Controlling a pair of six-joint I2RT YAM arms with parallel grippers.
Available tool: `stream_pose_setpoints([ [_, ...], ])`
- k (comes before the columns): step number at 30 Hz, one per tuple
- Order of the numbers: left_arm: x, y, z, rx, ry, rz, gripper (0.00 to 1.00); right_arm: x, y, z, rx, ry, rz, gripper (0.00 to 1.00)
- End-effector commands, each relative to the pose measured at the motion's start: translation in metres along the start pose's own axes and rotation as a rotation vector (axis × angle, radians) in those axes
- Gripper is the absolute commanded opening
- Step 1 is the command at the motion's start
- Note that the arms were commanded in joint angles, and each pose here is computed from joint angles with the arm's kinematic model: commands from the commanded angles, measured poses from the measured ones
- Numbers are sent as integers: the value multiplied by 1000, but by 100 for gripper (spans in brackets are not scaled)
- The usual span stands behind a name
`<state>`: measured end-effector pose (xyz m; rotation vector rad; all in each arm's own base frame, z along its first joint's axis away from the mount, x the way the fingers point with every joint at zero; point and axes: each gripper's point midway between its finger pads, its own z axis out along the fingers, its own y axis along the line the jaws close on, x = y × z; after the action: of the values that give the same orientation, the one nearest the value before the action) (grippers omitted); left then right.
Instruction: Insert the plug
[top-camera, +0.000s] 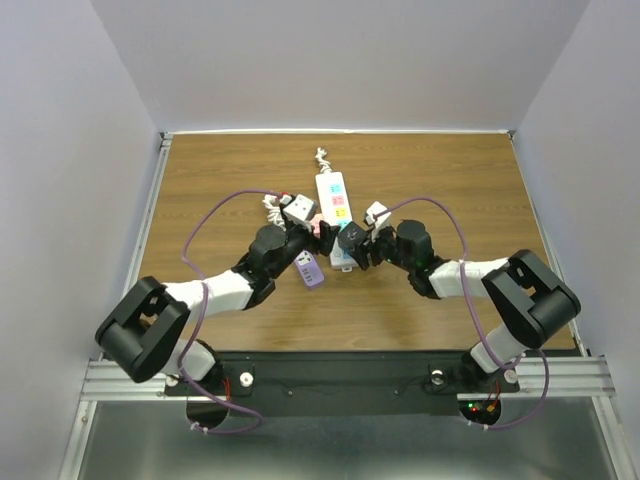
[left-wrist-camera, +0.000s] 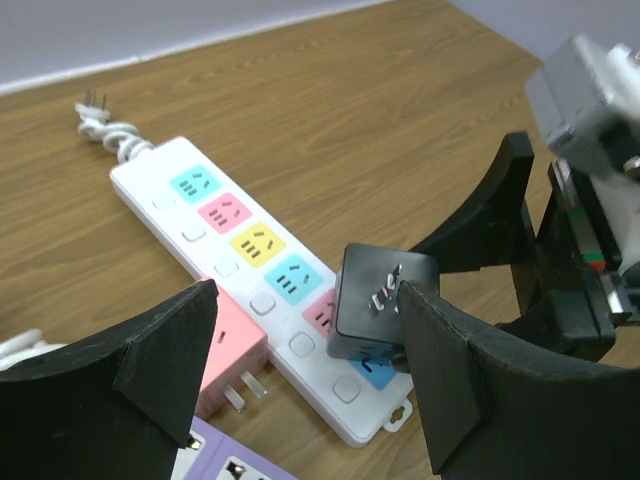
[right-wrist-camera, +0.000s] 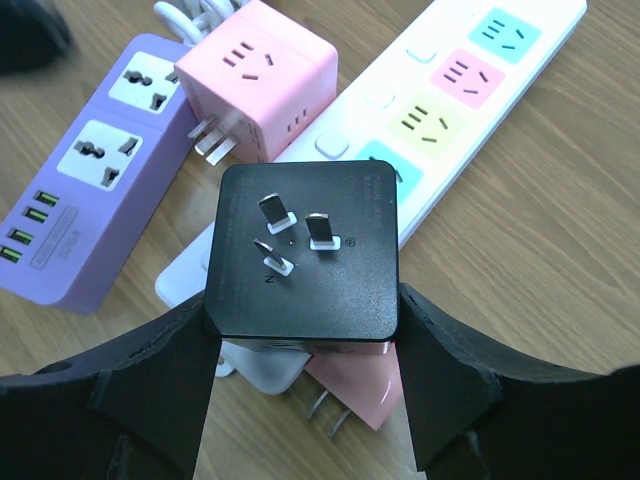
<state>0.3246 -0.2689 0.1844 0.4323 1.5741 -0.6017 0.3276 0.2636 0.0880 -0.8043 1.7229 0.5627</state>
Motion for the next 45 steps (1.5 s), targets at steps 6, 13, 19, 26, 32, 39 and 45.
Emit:
stream_pose_setpoints([
  [6,5,-11,34,-32,-9,-19,83,-34,-5,12,13,-112,5,32],
  [13,9,-19,45,-5,-2,-20,82,-32,-5,11,10,-110,1,32],
  [19,10,-36,45,45,-13,-31,81,-30,-10,11,39,-105,8,32],
  [26,23,-50,51,75,17,-26,76,-33,-8,8,37,-113,14,32],
  [32,29,-50,58,69,34,-22,72,-36,-6,4,26,-123,14,32],
  [39,35,-50,66,60,48,-6,67,-37,-4,2,21,-126,15,33],
  [45,43,-56,72,73,73,-2,56,-37,-5,3,23,-127,19,33],
])
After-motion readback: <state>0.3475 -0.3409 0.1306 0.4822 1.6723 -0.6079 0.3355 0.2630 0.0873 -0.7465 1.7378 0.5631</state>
